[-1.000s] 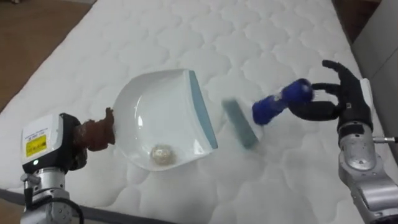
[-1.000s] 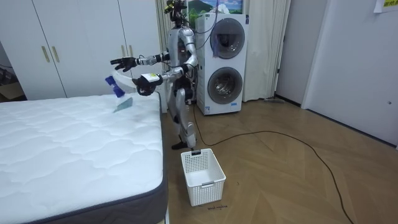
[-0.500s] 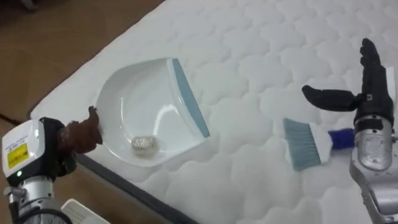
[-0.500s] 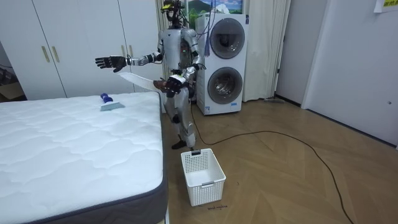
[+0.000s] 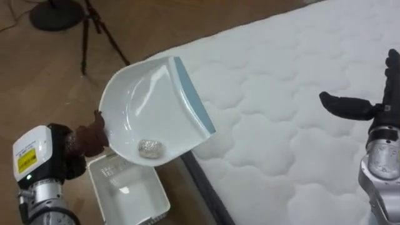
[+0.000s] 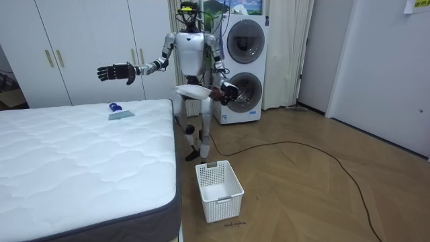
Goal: Clean bed
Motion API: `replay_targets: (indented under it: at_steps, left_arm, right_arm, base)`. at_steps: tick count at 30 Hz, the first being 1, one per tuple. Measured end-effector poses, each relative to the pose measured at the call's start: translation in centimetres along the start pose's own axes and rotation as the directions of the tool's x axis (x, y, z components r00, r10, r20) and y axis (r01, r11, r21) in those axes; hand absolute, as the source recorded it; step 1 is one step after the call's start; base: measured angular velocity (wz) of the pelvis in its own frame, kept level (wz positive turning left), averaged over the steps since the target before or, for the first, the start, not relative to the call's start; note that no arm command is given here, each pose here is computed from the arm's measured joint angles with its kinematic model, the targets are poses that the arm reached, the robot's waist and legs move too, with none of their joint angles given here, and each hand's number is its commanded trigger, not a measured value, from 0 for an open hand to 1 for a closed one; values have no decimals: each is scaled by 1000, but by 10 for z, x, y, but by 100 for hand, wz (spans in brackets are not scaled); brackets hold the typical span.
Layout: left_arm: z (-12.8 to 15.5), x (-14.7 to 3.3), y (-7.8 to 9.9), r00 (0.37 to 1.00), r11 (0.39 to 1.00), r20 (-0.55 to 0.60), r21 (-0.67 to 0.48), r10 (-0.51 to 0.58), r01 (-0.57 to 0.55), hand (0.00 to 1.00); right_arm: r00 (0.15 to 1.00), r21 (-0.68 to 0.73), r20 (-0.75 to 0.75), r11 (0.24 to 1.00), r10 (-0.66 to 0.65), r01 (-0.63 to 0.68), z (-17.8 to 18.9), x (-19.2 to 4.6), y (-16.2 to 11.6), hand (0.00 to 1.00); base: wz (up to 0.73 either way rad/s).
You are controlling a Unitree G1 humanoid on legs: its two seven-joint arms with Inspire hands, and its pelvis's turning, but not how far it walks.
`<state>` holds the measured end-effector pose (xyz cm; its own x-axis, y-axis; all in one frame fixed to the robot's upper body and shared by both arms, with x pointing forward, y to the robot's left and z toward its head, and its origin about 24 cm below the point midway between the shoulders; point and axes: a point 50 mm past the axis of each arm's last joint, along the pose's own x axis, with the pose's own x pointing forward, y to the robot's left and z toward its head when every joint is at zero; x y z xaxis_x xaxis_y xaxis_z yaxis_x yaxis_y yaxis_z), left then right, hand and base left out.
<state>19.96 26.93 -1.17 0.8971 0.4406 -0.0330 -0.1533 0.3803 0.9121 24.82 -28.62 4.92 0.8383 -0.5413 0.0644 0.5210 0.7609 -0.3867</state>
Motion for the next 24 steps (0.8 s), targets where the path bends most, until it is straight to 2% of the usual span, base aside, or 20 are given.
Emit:
replay_targets:
  at_steps: [8,14,20,24]
  left_arm:
    - [4,3,4,999,1000,22,-10,30,-30,100]
    - [2,6,9,998,999,44,24,40,-41,100]
    - [8,14,12,994,996,108,75,31,-39,100]
    - [6,14,8,994,992,112,127,-6,-9,100]
  right_arm:
    - [1000,17,-14,1000,4,-4,-2,-6,10,0]
    - [999,-19,-46,1000,14,-15,-14,-20,19,0]
    - [1000,-59,1,998,6,-6,-10,-19,18,0]
    - [998,-91,67,996,14,-8,-3,-18,18,0]
  base:
    - [19]
    - [84]
    - [112]
    - [43]
